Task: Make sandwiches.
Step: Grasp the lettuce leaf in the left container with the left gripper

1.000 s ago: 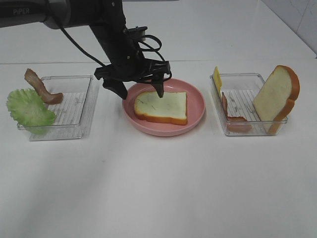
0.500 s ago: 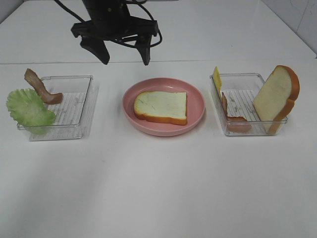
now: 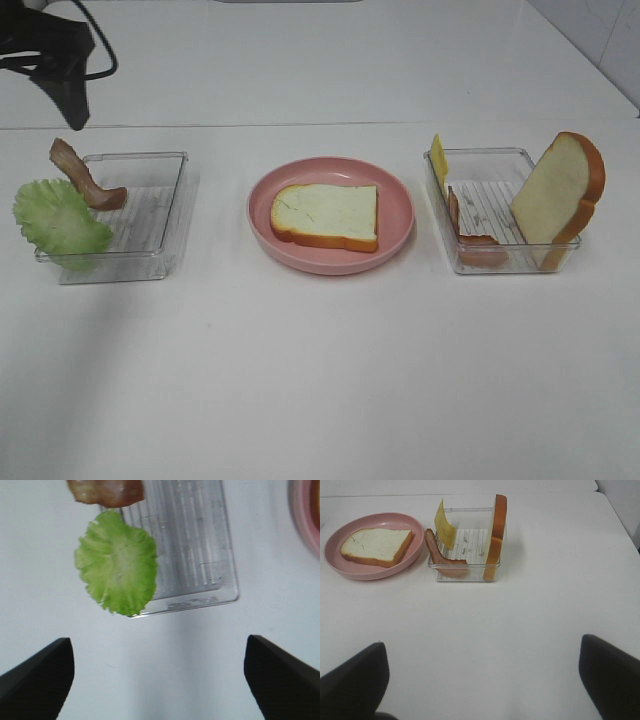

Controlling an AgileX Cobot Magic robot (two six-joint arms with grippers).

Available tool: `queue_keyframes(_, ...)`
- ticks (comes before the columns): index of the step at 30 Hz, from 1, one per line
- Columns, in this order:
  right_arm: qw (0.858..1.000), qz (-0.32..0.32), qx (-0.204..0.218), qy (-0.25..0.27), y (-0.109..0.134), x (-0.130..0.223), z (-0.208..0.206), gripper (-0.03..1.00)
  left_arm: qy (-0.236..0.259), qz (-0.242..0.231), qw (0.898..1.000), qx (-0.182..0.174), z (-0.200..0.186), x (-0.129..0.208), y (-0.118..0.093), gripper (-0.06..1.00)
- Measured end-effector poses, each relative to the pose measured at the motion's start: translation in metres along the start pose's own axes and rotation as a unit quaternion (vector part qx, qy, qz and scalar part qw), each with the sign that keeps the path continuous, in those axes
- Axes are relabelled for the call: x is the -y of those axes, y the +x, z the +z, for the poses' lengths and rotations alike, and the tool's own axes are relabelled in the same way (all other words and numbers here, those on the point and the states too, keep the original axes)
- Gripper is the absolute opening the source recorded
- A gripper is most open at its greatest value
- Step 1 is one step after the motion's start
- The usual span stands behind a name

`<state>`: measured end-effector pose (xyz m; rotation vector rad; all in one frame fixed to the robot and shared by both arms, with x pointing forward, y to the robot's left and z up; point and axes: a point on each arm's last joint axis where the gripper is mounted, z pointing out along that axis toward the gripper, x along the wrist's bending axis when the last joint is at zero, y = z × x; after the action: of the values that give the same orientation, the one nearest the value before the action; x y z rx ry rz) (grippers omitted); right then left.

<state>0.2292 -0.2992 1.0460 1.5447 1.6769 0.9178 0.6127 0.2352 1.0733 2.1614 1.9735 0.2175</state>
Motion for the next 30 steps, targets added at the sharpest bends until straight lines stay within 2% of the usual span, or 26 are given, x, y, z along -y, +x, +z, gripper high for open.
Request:
queue_keyframes(1, 1.000, 0.000, 0.000, 0.000, 0.000, 0.000, 0.000, 0.98, 0.000, 0.000, 1.000, 0.000, 0.000, 0.000, 0.000, 0.84)
queue_keyframes(2, 1.000, 0.000, 0.000, 0.000, 0.000, 0.000, 0.000, 0.98, 0.002, -0.005, 1.000, -0.006, 0.001, 0.000, 0.016, 0.84)
queue_keyframes(3, 1.000, 0.000, 0.000, 0.000, 0.000, 0.000, 0.000, 0.98, 0.002, -0.005, 1.000, -0.006, 0.001, 0.000, 0.016, 0.84)
queue_keyframes(5, 1.000, 0.000, 0.000, 0.000, 0.000, 0.000, 0.000, 0.98, 0.006, -0.005, 1.000, -0.012, 0.004, -0.001, 0.032, 0.84)
queue_keyframes(10, 1.000, 0.000, 0.000, 0.000, 0.000, 0.000, 0.000, 0.98, 0.027, 0.000, 1.000, -0.017, 0.021, -0.003, 0.050, 0.84)
queue_keyframes(18, 1.000, 0.000, 0.000, 0.000, 0.000, 0.000, 0.000, 0.98, 0.060, 0.009, 0.998, -0.012, 0.063, -0.009, 0.056, 0.84)
queue_keyframes(22, 1.000, 0.000, 0.000, 0.000, 0.000, 0.000, 0.000, 0.98, 0.083, -0.006, 0.996, -0.012, 0.087, -0.009, 0.069, 0.84)
queue_keyframes(30, 1.000, 0.000, 0.000, 0.000, 0.000, 0.000, 0.000, 0.98, 0.088, -0.010, 0.996, -0.008, 0.109, -0.010, 0.077, 0.84)
